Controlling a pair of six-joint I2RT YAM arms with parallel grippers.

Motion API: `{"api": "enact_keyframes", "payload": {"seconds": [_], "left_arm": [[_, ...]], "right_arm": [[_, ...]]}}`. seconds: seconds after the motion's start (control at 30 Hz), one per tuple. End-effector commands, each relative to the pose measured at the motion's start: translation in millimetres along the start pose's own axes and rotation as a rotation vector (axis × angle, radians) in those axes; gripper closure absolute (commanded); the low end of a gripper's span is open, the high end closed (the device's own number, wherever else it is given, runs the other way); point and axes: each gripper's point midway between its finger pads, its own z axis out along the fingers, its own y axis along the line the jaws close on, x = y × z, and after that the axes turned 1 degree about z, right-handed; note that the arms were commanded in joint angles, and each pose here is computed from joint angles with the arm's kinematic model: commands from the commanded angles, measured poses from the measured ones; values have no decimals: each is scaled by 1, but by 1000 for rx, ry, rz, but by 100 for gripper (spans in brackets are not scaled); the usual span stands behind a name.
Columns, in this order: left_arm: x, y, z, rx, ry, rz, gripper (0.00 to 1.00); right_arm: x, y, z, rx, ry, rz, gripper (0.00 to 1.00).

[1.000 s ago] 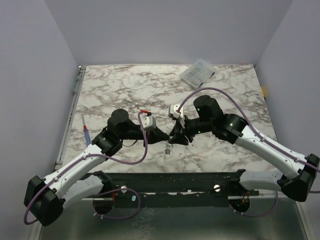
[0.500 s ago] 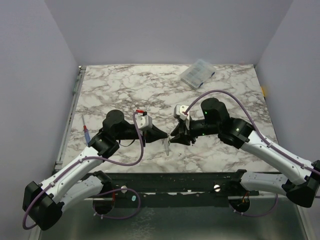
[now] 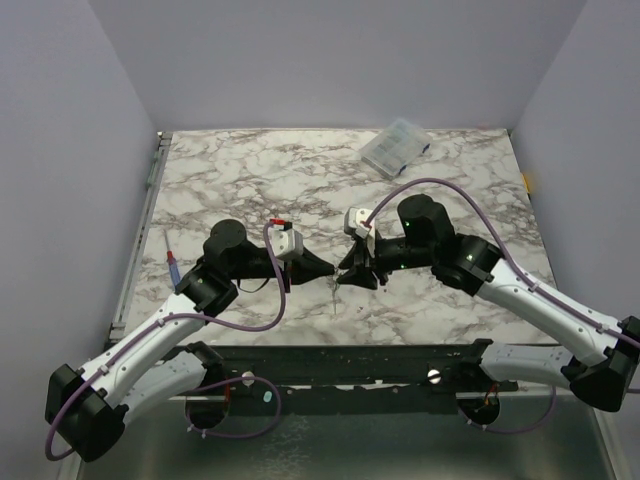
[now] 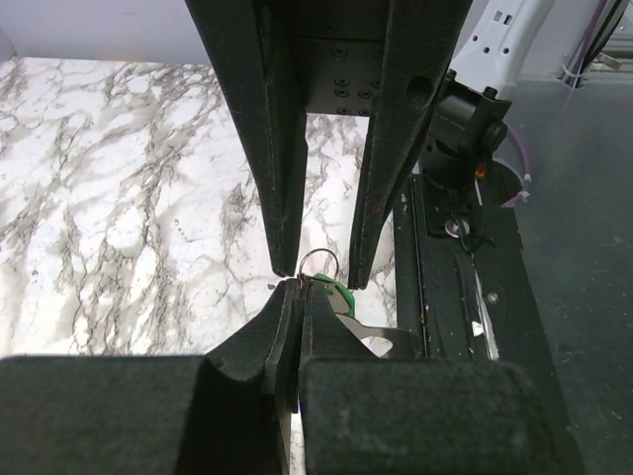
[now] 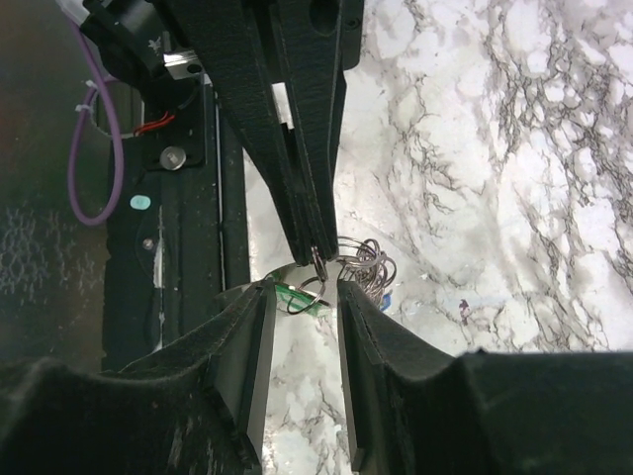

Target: Put the keys on the keyring

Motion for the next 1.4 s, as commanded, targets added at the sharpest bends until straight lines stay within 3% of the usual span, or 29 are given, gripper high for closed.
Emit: {"api": "enact_keyframes", "payload": {"seconds": [0.0,0.17,0.67,1.23,1.37], "left_arm": [[-15,-1,-2,2,-44,47,100],[-16,-1,-2,2,-47,49,100],[-20,-1,-3,4,-63,47,100],[-27,-3,-5,7,-89,48,100],[-29,-4,-6,9,-95,51,100]], "right_arm": [[3,-9,5,43,12,8,61],[5,-14,7,67,11,7,74],[-5,-17,4,102,-78,-31,79],[-17,-11,-3,110,-200,-90,77],[-17,-10,-2,106,-224,-90,72]]}}
